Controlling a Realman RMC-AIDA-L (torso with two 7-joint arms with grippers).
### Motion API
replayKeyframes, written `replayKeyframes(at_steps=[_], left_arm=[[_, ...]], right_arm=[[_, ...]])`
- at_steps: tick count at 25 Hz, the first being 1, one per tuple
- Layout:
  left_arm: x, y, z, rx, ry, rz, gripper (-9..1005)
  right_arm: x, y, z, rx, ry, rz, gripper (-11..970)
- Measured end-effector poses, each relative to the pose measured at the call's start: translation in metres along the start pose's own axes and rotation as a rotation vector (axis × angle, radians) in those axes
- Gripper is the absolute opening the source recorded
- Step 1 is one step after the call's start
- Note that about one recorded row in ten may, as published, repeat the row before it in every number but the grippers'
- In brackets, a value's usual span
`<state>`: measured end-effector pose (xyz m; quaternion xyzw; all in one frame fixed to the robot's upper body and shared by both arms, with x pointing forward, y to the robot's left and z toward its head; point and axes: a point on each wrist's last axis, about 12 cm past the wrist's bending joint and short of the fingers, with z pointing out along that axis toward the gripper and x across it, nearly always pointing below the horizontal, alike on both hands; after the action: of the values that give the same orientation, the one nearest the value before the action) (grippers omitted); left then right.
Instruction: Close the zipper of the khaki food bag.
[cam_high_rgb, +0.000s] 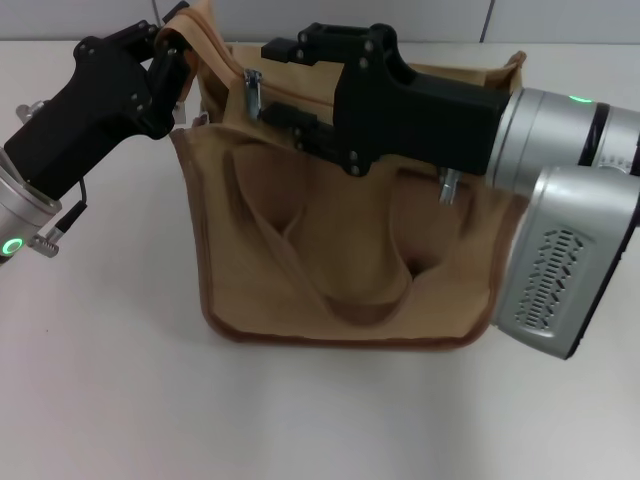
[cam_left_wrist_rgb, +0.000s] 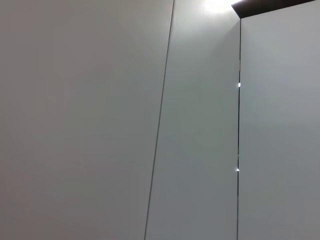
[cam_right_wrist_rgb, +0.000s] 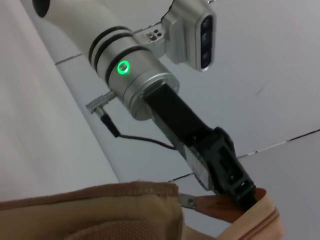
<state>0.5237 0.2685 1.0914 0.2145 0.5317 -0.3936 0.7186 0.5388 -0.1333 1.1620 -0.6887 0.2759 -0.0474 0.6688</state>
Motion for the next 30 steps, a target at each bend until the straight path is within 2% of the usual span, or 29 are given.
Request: replayKeyframes(at_steps=[8, 22, 30], left_arm=[[-0.002, -0.002, 0.000, 0.017, -0.014, -0.005, 55], [-0.003, -0.003, -0.001, 0.018, -0.035, -0.015, 59], [-0.005, -0.002, -0.002, 0.002, -0.064, -0.045, 61]], right_arm=[[-0.005, 0.004, 0.011, -0.010, 0.025, -0.092, 514], [-0.008, 0.003, 0.014, -0.001, 0.064, -0.187, 513], [-0.006, 0.007, 0.012, -0.005, 0.077, -0.190, 514]])
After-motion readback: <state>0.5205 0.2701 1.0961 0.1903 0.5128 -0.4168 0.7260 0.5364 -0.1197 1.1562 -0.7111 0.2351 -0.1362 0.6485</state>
